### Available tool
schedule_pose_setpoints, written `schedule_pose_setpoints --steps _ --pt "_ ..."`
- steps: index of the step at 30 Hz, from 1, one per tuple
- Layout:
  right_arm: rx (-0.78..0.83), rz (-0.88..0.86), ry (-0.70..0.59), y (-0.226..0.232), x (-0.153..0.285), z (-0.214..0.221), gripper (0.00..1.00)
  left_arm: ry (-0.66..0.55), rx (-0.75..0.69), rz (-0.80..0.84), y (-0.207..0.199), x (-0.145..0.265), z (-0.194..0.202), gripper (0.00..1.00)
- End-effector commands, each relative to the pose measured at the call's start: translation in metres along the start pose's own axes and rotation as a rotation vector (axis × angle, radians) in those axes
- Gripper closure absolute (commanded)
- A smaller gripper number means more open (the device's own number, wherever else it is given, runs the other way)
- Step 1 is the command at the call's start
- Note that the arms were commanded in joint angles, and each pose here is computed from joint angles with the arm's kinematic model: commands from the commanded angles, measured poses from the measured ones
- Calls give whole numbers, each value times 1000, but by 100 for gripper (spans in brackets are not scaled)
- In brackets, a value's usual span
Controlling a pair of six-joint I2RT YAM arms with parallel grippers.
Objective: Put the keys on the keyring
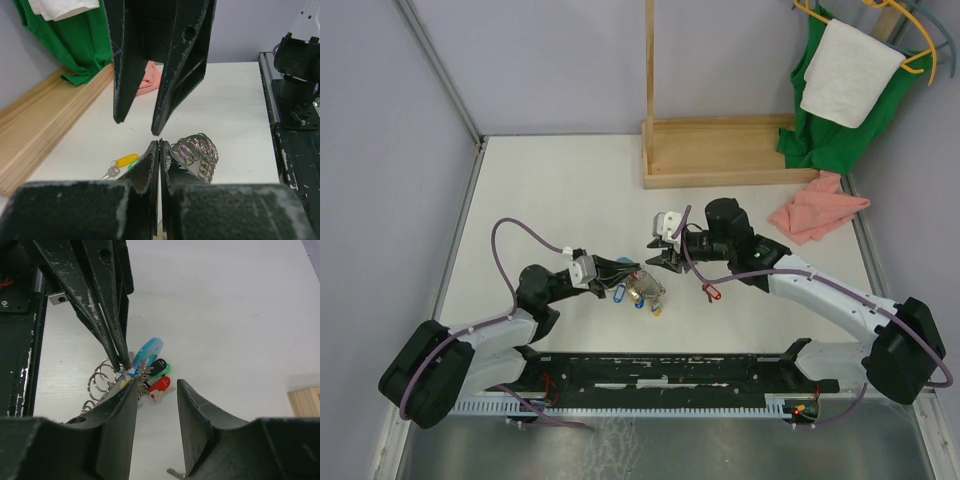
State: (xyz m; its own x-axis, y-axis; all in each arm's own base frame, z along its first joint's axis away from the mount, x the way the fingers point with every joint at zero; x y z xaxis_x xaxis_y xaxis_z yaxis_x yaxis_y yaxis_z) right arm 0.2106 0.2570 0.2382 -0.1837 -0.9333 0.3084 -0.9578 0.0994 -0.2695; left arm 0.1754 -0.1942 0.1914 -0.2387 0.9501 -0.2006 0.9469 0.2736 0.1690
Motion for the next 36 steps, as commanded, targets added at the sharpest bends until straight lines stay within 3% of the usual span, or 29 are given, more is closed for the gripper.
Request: schedule_pose_setpoints --steps 1,15,25,36 --pt "-14 -100 -71 9 -10 0 55 -115 -72 -18 4 -3 -22 97" --pt "-67 -188 -111 22 -20 13 58 -102 1 -63 5 -1 -15 97" --pt "-82 -190 -164 22 -23 8 68 -115 35 -46 1 -1 -13 97" --pt "-118 -193 -182 26 -19 5 64 -78 61 -115 8 1 -4 97"
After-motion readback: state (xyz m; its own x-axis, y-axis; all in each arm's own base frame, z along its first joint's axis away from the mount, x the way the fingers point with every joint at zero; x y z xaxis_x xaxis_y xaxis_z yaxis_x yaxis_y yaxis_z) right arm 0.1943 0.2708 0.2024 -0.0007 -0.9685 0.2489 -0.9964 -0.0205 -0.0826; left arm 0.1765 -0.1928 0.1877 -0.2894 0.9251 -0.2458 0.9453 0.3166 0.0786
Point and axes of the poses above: each gripper's point midway between its finger pads, its own x axis back along the fingers, its own y axis along the line the jaws close on, z = x × y, the point moved 7 cm from there along x, back along the fingers, and after that the axes turned 2 degrees about x, right-handed, at the moved point
